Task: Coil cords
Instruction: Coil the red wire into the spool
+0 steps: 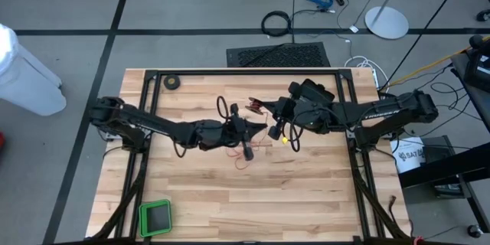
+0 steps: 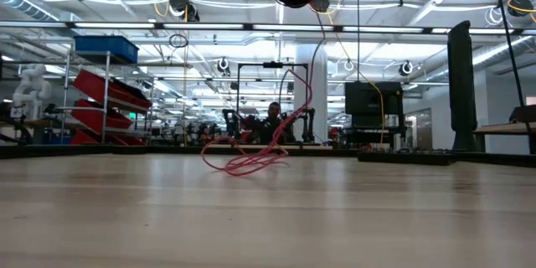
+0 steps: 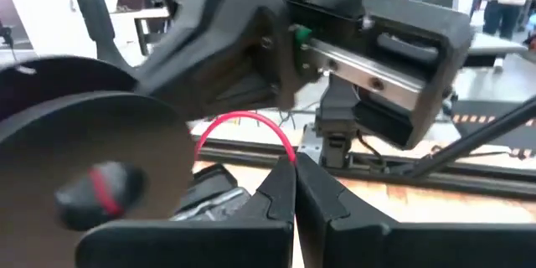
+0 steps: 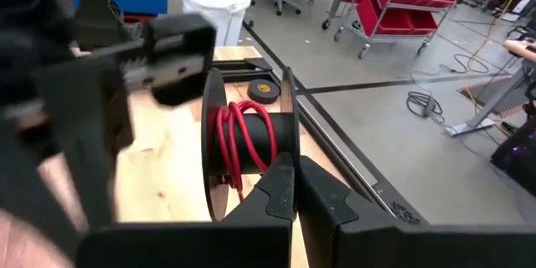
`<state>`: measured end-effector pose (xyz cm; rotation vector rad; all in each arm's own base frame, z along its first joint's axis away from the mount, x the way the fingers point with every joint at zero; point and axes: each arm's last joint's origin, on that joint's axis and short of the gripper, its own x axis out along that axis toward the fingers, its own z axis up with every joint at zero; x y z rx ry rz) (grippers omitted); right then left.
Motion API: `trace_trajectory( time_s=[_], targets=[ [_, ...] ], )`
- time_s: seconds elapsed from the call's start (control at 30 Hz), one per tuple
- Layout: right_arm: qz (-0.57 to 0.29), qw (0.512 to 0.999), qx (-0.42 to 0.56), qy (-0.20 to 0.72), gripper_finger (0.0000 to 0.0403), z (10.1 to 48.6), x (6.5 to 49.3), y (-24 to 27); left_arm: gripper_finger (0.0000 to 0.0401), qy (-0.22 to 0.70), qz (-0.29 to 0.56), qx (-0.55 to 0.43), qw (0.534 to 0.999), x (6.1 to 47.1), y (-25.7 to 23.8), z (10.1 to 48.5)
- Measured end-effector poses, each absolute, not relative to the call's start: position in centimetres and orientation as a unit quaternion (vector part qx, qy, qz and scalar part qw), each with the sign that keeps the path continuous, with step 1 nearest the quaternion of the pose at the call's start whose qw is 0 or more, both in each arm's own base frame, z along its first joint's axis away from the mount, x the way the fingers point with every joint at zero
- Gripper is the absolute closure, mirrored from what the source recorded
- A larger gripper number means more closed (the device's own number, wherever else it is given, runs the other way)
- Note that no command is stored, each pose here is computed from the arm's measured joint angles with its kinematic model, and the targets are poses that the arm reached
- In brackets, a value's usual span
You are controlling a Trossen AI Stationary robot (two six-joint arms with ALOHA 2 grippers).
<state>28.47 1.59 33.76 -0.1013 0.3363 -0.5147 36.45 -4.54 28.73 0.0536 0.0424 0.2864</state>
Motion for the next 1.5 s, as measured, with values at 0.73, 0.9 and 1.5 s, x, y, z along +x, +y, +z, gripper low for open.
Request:
trace_trajectory(
  time_s=[0.73, 0.9, 1.5],
  targets=[
    [-0.175, 0.966, -0.048, 0.185, 0.0403, 33.5, 28.5, 2.1, 0.0401, 0.133, 0.205, 0.100, 0.965, 30.1, -4.9, 32.5],
    [-0.157, 0.968, -0.047, 0.188, 0.0403, 33.4, 28.6, 2.2, 0.0401, 0.153, 0.199, 0.109, 0.962, 29.9, -5.2, 32.1],
    [-0.107, 0.976, -0.031, 0.189, 0.0403, 33.4, 28.6, 2.5, 0.0388, 0.203, 0.139, 0.132, 0.960, 29.2, -6.8, 31.1]
  ],
)
